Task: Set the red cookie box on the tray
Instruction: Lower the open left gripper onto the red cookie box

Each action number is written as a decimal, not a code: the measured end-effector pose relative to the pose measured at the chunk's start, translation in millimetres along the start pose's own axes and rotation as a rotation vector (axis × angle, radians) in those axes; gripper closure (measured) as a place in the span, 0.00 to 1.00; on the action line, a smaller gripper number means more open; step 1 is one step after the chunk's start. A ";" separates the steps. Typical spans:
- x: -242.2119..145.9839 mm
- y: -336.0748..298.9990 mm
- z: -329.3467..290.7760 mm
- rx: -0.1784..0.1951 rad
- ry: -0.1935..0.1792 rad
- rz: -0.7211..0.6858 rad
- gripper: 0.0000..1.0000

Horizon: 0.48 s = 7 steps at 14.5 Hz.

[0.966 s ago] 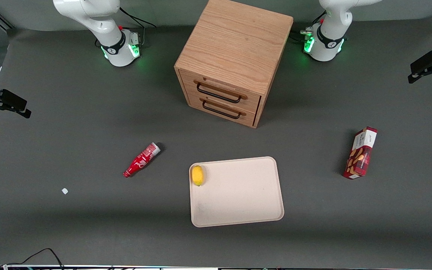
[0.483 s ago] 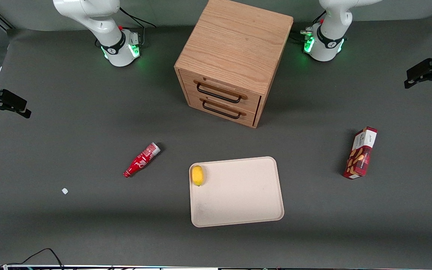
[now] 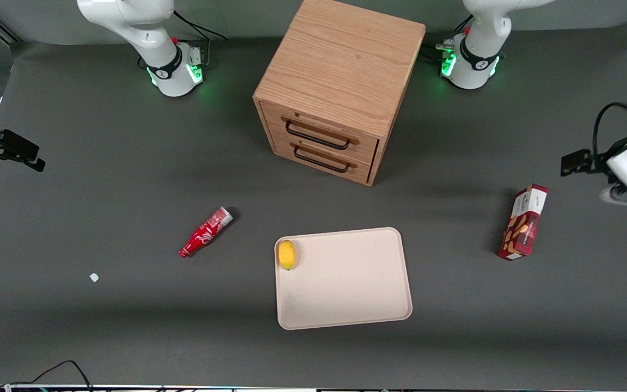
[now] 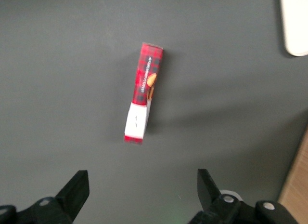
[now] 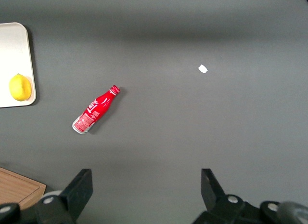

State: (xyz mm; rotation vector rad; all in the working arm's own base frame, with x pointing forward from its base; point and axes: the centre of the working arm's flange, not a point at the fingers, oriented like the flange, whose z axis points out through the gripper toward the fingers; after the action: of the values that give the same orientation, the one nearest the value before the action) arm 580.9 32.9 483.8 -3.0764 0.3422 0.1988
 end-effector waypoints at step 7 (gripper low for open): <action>1.3 5.0 132.6 0.011 0.077 0.044 0.00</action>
State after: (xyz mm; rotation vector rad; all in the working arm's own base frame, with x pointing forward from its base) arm 564.7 34.9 352.1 -3.0733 0.4135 0.0794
